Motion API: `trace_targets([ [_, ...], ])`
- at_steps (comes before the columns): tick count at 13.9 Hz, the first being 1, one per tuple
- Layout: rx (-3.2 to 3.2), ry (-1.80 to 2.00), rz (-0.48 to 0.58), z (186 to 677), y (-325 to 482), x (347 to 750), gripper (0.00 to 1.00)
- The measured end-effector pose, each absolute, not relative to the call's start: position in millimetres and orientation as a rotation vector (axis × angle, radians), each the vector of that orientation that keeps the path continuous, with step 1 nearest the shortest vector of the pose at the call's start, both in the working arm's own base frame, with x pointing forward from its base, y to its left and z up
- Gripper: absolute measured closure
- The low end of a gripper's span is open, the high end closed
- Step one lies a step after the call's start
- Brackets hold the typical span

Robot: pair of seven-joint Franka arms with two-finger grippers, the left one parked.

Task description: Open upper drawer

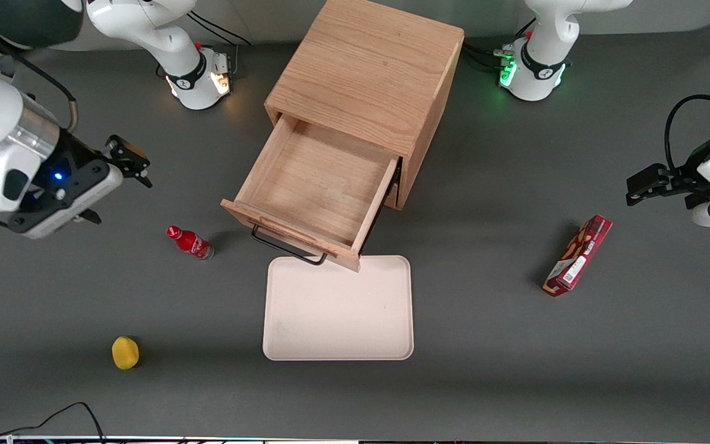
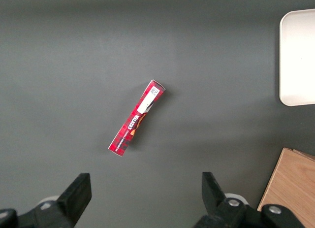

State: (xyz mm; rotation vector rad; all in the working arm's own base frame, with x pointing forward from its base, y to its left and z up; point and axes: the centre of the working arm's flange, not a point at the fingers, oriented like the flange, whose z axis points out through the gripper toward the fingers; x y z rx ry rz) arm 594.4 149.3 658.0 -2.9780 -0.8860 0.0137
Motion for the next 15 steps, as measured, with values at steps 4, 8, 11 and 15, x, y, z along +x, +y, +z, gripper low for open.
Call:
trace_targets([
  [4,-3.052,-0.509,0.035,673,94,580,0.0],
  [8,-3.138,-0.244,0.036,670,72,566,0.0],
  [11,-3.151,-0.114,0.012,659,100,566,0.0],
  [15,-3.15,-0.103,0.049,653,101,563,0.0],
])
